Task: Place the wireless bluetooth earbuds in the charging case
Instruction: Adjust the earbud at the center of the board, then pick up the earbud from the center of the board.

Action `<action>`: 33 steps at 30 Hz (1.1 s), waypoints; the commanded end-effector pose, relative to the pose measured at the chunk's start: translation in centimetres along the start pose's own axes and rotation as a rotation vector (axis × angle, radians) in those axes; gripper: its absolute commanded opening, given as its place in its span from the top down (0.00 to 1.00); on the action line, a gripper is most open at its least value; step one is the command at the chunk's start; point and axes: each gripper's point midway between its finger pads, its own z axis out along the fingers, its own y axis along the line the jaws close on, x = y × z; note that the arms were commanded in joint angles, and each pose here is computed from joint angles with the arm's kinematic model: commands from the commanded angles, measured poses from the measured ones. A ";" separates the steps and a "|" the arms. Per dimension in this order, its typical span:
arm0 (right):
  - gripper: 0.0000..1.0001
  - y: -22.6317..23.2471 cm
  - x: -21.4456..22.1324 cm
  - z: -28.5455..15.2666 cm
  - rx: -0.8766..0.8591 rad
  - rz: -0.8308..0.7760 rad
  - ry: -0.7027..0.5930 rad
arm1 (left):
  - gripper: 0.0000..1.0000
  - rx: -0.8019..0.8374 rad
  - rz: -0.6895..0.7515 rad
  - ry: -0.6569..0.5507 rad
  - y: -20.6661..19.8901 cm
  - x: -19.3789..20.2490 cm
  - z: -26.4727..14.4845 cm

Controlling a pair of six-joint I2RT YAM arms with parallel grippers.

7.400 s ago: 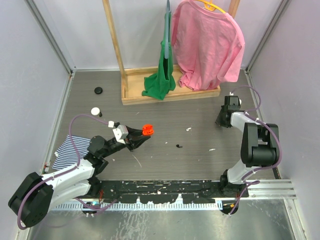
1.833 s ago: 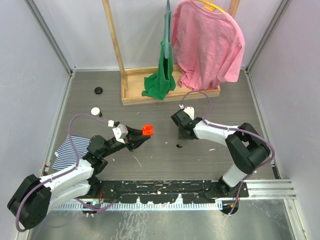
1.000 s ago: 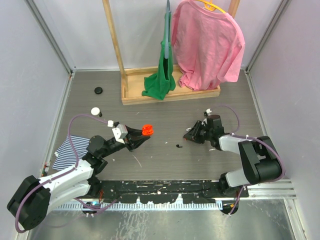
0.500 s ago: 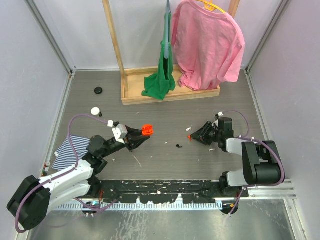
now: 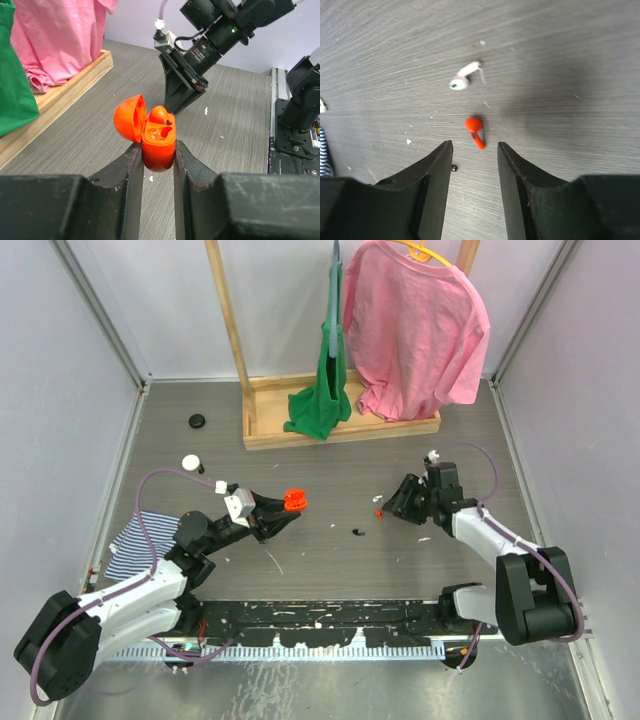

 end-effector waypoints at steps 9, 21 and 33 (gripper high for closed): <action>0.47 3.9 -2.0 -0.8 0.296 -0.338 0.011 | 1.00 0.005 0.049 -0.082 0.0 -3.1 0.6; 0.46 4.8 -0.9 1.3 0.420 -0.473 0.089 | 1.00 0.004 0.052 -0.084 0.0 -3.2 0.6; 0.50 3.1 -0.4 3.2 0.494 -0.510 0.130 | 1.00 0.004 0.051 -0.085 0.0 -3.2 0.6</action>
